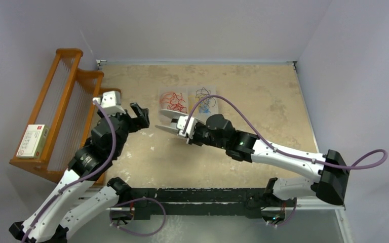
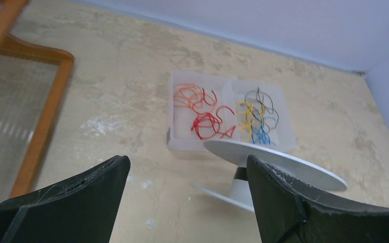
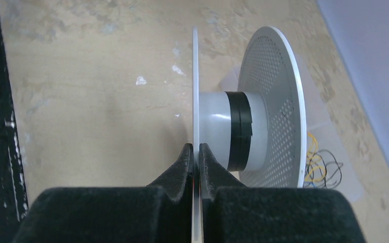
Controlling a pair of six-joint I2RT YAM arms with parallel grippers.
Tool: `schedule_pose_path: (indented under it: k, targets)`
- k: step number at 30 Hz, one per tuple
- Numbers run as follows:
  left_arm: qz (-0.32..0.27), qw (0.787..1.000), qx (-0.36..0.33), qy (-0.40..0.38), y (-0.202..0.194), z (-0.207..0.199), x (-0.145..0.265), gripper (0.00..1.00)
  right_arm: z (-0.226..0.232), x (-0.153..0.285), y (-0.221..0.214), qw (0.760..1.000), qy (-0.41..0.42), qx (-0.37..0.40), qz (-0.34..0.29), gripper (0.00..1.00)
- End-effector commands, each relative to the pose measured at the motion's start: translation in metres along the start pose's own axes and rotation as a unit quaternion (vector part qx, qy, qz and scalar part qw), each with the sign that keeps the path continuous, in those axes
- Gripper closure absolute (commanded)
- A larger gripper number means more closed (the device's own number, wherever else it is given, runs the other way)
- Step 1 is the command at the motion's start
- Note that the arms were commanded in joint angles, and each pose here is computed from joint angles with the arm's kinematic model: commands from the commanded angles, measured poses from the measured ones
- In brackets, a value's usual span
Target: Wrap the cables
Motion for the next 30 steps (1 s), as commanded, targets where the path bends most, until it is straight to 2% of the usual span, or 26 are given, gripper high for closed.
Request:
schedule_pose_path:
  k: [1,8,13,16,18,20,30]
  targets:
    - [0.071,0.994,-0.006,-0.078,-0.001,-0.019,0.004,0.15,-0.009,0.007,0.029,0.983,0.017,0.119,-0.138,1.0]
    - [0.125,0.981,-0.069,-0.135,0.019,-0.028,0.025,0.21,-0.004,0.002,0.031,0.966,0.09,0.191,-0.145,1.0]
    - [0.206,0.944,-0.115,-0.232,0.009,-0.034,0.038,0.36,-0.011,0.001,0.034,0.957,0.148,0.203,-0.148,1.0]
    - [0.214,0.933,-0.123,-0.26,0.007,-0.034,0.043,0.35,-0.024,0.002,0.031,0.952,0.189,0.192,-0.144,1.0]
    - [0.214,0.93,-0.133,-0.269,0.004,-0.033,0.045,0.3,-0.026,0.001,0.031,0.949,0.214,0.188,-0.137,1.0]
    - [0.208,0.927,-0.147,-0.276,0.001,-0.032,0.045,0.29,-0.025,-0.001,0.03,0.944,0.241,0.186,-0.131,1.0]
    - [0.201,0.921,-0.239,-0.232,-0.015,-0.042,0.041,0.29,-0.019,0.008,0.034,0.919,0.32,0.175,-0.149,1.0]
Point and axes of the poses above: each gripper's point midway between its finger pads, its own x axis back along the fingers, its own z axis along the line the jaws close on, y = z × x, the point moved 10 cm from there along x, back along the fingers, and after that the axes turned 11 degrees about x, right-handed, at the moved point
